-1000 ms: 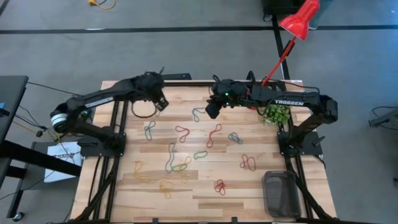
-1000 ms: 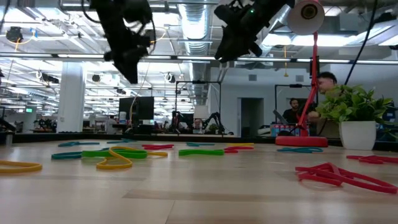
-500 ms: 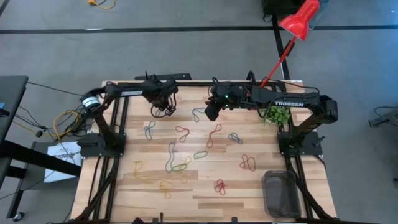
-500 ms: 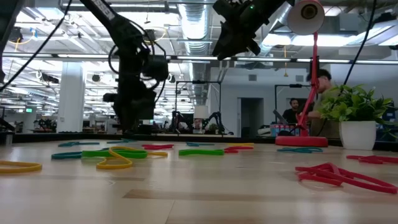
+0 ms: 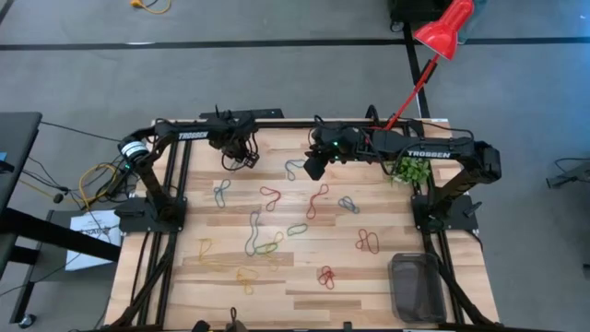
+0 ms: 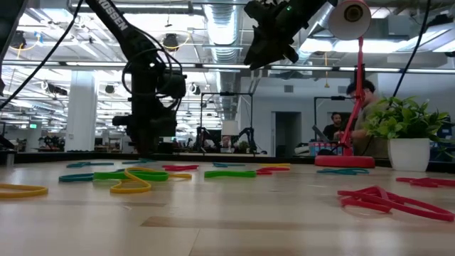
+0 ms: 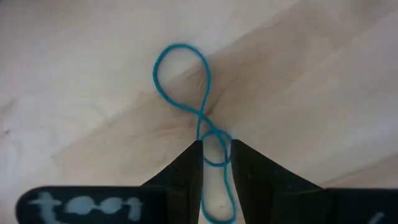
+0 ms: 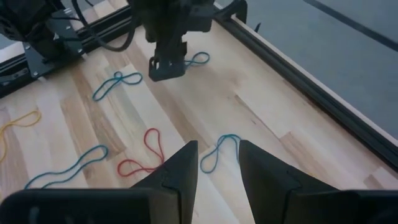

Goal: Pick and place items into bin
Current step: Put the blue rubber band into the black bin

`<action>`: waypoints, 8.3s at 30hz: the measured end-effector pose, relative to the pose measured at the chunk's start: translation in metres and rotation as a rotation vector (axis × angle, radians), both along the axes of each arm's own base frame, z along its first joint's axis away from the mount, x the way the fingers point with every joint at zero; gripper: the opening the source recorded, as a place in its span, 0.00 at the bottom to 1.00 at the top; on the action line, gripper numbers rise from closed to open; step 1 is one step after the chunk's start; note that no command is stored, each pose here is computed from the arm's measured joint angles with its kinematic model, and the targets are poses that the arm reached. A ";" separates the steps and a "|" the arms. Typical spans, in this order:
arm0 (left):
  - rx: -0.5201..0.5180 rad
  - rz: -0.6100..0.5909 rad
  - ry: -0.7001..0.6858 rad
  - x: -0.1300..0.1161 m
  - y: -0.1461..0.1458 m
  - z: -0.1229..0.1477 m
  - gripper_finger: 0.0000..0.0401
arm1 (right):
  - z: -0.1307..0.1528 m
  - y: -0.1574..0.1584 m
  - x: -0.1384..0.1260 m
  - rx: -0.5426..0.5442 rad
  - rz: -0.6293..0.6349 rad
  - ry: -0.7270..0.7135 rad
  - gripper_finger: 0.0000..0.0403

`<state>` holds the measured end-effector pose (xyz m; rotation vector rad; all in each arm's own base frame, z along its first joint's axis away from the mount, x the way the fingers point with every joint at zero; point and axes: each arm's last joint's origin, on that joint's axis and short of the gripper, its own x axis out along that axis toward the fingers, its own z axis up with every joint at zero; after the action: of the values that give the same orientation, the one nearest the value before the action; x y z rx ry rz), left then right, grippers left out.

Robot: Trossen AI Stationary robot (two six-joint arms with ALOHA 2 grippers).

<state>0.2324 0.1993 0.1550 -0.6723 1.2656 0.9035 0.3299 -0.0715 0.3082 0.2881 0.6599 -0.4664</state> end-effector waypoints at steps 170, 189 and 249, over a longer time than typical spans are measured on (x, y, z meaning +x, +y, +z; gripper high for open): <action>0.322 -0.680 -1.158 0.012 -0.132 0.237 0.00 | 0.031 0.012 0.043 -0.029 0.359 -0.564 0.08; 0.362 -0.628 -1.116 0.012 -0.130 0.235 0.11 | 0.030 0.011 0.036 -0.057 0.303 -0.479 0.00; 0.497 -0.495 -0.947 0.008 -0.123 0.228 0.32 | 0.017 0.218 -0.213 0.913 -0.254 0.706 0.00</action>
<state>0.2400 0.0762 0.3827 -0.2833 0.2949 0.3565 0.1165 0.1467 0.3248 1.1084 1.5282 -0.4836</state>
